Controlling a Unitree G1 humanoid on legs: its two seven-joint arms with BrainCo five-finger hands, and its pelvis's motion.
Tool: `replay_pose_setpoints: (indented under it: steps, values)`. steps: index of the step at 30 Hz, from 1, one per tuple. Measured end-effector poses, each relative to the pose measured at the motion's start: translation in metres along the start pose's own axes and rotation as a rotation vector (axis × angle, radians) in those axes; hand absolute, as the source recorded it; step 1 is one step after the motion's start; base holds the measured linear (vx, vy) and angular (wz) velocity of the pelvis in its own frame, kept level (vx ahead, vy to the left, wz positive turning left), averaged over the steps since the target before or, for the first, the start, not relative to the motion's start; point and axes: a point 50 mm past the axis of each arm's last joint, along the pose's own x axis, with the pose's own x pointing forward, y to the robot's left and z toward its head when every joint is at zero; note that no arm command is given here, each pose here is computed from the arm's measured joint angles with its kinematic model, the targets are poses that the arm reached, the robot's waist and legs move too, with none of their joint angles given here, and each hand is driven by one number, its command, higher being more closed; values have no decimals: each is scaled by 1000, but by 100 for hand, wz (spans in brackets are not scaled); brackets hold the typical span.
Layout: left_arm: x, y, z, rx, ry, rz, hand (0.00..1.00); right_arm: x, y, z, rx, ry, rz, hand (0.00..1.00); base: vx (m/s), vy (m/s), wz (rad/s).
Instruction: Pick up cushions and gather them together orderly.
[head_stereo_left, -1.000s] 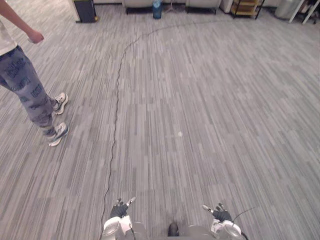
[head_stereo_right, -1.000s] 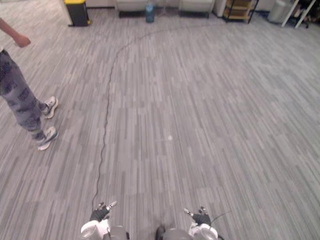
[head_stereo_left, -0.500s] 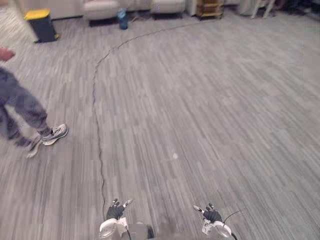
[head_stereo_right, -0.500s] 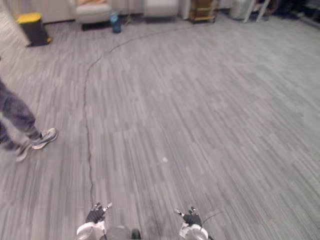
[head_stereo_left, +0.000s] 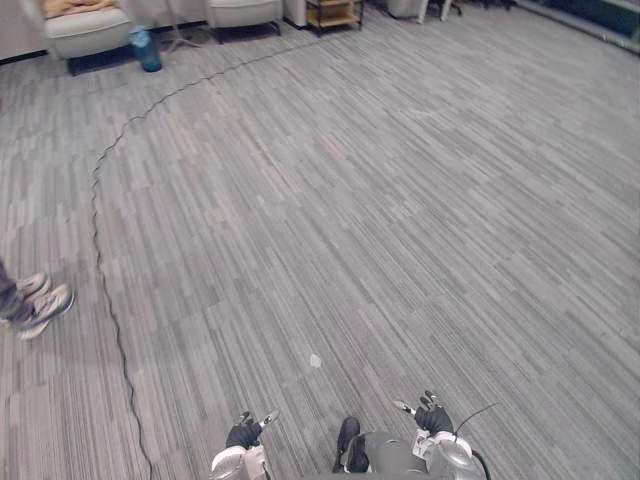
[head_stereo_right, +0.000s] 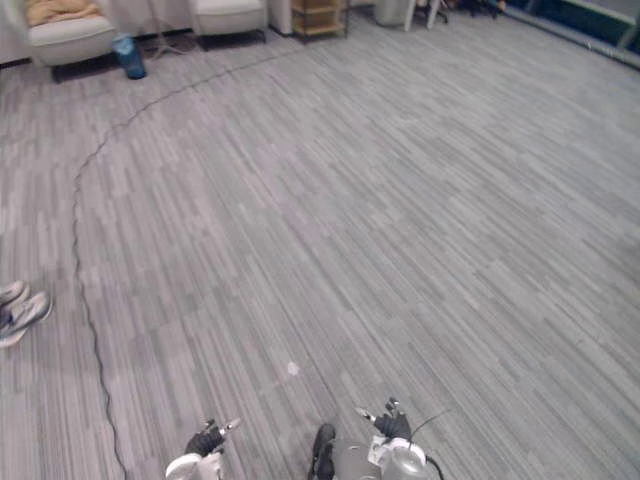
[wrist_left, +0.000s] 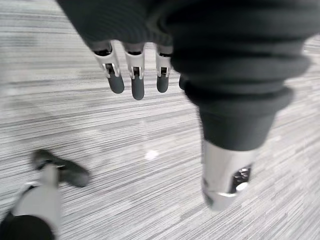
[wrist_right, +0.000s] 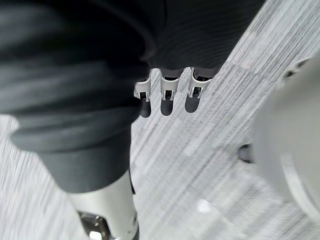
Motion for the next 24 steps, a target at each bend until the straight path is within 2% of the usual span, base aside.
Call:
replay_pose_setpoints:
  steps: [5,14,21,24]
  values:
    - [-3,9,10,1,-75,15,0,-3,11,-11,16,41,22,0,541,84,-96]
    - [-4,26,7,-24,-63,61,0,-7,11,-28,-10,107,23,0,663,338,-79]
    - [0,18,5,17,-30,33,0,-9,7,-19,-1,32,23,0,428,150,-65]
    - [3,5,5,18,-12,-2,0,-8,-1,-15,14,16,-5,0,421,34,3]
